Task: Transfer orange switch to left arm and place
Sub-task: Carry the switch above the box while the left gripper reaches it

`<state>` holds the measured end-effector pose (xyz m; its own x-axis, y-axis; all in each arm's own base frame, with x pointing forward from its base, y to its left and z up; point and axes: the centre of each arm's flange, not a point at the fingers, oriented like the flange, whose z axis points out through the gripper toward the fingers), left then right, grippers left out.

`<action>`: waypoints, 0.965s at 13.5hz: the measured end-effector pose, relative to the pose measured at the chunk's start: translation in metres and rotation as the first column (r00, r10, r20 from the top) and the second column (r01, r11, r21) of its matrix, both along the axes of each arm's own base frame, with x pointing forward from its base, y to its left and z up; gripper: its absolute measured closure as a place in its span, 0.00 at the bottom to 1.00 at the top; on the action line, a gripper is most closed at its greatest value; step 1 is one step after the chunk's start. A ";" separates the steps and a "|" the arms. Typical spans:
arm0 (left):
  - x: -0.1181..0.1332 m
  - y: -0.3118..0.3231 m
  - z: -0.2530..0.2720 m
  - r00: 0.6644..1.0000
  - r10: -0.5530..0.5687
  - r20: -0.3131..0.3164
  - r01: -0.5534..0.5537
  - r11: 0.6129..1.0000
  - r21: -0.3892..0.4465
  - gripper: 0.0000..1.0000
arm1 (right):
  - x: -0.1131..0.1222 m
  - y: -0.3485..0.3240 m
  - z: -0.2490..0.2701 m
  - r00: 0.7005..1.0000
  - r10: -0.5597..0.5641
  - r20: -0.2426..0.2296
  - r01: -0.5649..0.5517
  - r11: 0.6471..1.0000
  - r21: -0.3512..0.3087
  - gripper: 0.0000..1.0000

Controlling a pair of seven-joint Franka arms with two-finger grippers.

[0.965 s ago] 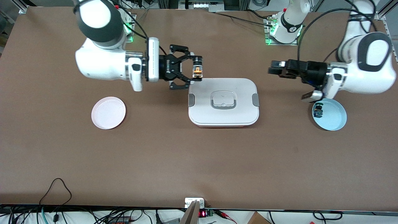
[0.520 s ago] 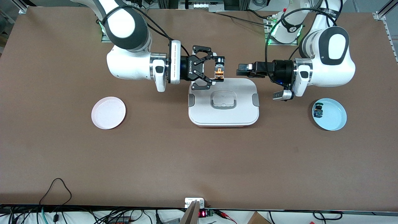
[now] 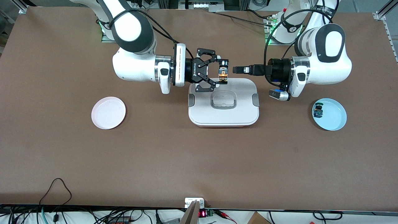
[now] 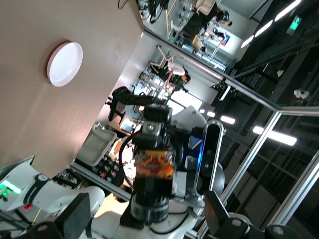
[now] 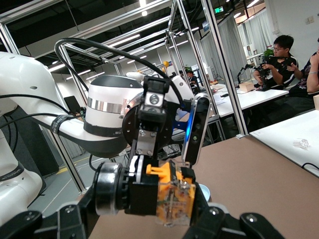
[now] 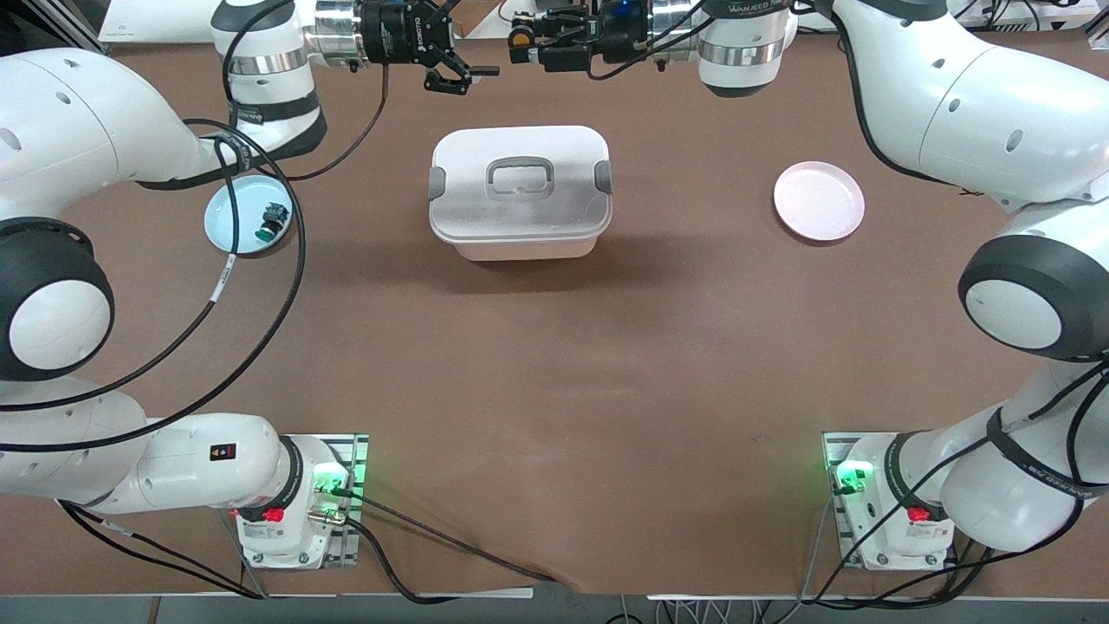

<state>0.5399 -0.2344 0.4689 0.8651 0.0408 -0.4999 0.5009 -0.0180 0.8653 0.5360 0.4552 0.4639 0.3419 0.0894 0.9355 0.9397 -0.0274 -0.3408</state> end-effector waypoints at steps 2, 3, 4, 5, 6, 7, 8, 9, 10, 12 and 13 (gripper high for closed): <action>-0.003 -0.018 0.001 0.999 0.033 -0.003 -0.033 0.999 0.013 0.03 | -0.003 0.004 -0.001 1.000 0.006 -0.001 -0.006 1.000 0.000 0.27; -0.004 -0.027 0.002 0.999 0.040 -0.004 -0.039 0.999 0.018 0.03 | -0.005 0.006 -0.001 1.000 0.011 -0.002 -0.011 1.000 -0.001 0.27; -0.005 -0.031 0.003 0.999 0.040 -0.004 -0.040 0.999 0.020 0.04 | -0.007 0.009 -0.002 1.000 0.015 -0.002 -0.015 1.000 -0.001 0.27; -0.003 -0.031 0.004 0.999 0.043 -0.004 -0.043 0.999 0.020 0.07 | -0.008 0.010 -0.002 1.000 0.017 -0.003 -0.017 1.000 -0.001 0.27; -0.002 -0.030 0.004 0.999 0.046 -0.005 -0.046 0.999 0.019 0.07 | -0.009 0.011 -0.002 1.000 0.018 -0.002 -0.018 1.000 -0.002 0.27; 0.000 -0.028 0.004 0.999 0.050 -0.005 -0.050 0.999 0.017 0.15 | -0.009 0.011 -0.002 1.000 0.017 -0.001 -0.017 1.000 -0.003 0.27; 0.002 -0.026 0.004 0.999 0.054 -0.006 -0.054 0.998 0.017 0.18 | -0.009 0.011 -0.002 1.000 0.017 0.000 -0.017 1.000 -0.004 0.27; 0.002 -0.024 0.004 0.998 0.057 -0.007 -0.057 0.998 0.017 0.17 | -0.009 0.011 -0.002 1.000 0.018 0.000 -0.018 1.000 -0.005 0.27; 0.003 -0.022 0.004 0.998 0.058 -0.009 -0.058 0.998 0.015 0.17 | -0.009 0.011 -0.002 1.000 0.018 0.000 -0.018 1.000 -0.005 0.27; 0.004 -0.017 0.004 0.999 0.045 -0.013 -0.045 0.999 -0.001 0.18 | -0.009 0.011 -0.002 1.000 0.017 0.000 -0.017 1.000 -0.003 0.27; 0.005 -0.015 0.004 0.999 0.040 -0.015 -0.041 0.999 -0.008 0.19 | -0.009 0.011 -0.001 1.000 0.017 0.001 -0.017 1.000 -0.002 0.27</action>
